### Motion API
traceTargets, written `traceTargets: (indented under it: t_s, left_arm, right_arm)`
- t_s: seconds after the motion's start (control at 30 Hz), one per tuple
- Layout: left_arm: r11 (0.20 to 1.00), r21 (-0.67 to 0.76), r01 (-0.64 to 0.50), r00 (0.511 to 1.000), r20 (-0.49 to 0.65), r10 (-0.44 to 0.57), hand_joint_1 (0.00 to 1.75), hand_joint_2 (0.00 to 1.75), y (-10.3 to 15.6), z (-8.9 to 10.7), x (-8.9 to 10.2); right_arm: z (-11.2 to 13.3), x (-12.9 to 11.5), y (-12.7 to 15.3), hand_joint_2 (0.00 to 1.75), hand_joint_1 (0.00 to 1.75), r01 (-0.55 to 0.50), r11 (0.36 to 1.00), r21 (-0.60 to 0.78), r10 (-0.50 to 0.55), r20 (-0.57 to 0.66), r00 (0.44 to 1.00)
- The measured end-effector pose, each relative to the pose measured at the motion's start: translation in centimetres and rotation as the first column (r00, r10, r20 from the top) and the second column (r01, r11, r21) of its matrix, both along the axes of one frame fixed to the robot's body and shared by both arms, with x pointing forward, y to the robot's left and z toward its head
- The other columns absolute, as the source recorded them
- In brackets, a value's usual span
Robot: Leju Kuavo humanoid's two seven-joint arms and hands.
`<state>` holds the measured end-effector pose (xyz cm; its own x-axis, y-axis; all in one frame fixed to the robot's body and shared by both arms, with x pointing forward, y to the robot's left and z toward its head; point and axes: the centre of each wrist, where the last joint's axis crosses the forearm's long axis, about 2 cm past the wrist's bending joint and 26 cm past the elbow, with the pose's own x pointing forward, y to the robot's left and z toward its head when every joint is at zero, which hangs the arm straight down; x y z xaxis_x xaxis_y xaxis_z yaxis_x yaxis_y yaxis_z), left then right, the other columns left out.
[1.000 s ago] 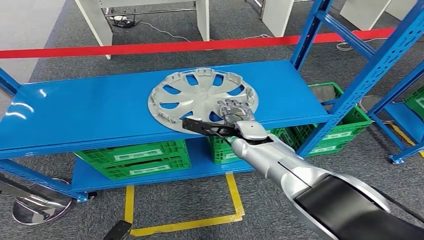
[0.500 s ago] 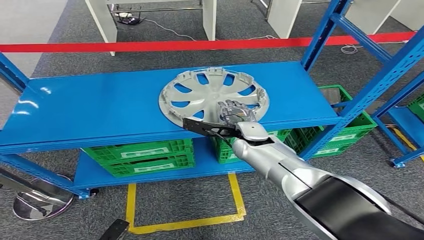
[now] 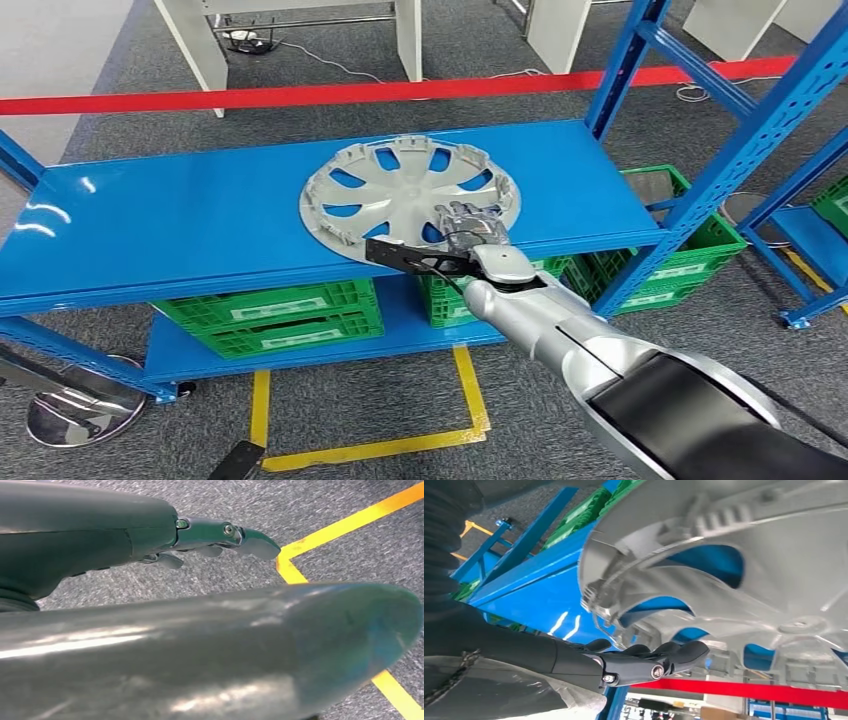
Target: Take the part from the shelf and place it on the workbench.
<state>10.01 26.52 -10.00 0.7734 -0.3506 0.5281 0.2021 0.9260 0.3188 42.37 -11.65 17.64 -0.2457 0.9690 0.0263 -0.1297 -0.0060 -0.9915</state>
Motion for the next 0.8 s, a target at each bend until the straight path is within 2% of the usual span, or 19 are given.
traceTargets:
  t_s: [0.8]
  left_arm:
    - [1.0, 0.0, 0.0, 1.0, 0.003, 0.0, 0.0, 0.0, -0.12, 0.02, 0.07]
  right_arm:
    - [0.12, 0.01, 0.14, 1.75, 0.0, -0.008, 1.0, -0.002, 0.008, 0.005, 1.0]
